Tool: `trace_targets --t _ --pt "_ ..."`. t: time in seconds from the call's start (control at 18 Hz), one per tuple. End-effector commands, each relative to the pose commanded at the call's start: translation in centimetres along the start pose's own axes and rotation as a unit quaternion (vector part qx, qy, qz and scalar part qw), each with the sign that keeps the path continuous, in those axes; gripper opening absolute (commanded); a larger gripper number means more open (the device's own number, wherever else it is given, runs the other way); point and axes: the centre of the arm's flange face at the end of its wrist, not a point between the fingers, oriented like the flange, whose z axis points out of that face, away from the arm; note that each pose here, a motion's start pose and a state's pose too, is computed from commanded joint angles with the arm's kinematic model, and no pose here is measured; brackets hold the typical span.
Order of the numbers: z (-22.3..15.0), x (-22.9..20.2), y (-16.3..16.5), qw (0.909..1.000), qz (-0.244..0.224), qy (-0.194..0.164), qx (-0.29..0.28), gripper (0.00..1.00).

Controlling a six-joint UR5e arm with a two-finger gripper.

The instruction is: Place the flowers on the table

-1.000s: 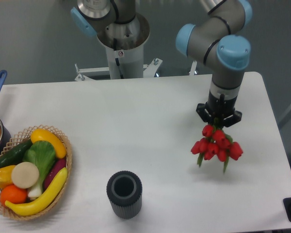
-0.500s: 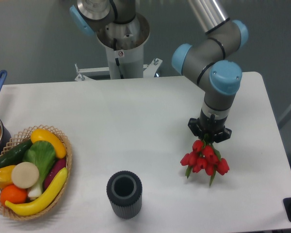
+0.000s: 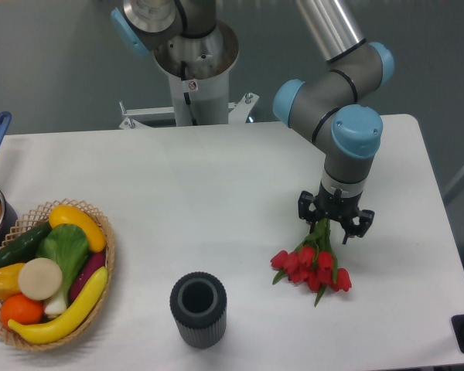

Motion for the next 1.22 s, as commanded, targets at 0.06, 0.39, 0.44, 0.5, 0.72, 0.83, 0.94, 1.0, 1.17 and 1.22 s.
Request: trace_targets --t 0.06,0.39,0.44,0.5,0.72,0.83,0.94,1.0,1.17,1.22 --pt "-0.8 -0.5 0.4 1.0 -0.004 -0.006 0.002 1.0" --pt "-5.9 -3.5 4.1 0.9988 -0.004 -0.047 0.01 1.0" --pt "-6.2 -3.5 4.5 0.9988 0.004 -0.048 0.008 1.0" --pt "-6.4 -3.7 5.0 0.9988 0.009 -0.048 0.007 1.0" --pt "-9.0 -3.3 8.4 0.9987 0.019 -0.046 -0.001 1.0" --pt "-9.4 -3.1 9.6 0.9978 0.048 -0.045 -0.006 1.0" --pt "-9.4 -3.0 10.2 0.9978 0.052 -0.041 -0.009 1.0" --pt "-9.6 -3.0 10.2 0.9977 0.053 -0.04 -0.01 1.0" --pt "-9.6 -2.9 10.6 0.9975 0.053 -0.041 -0.023 1.0" --pt "-9.6 -2.8 10.5 0.9974 0.053 -0.042 -0.024 1.0"
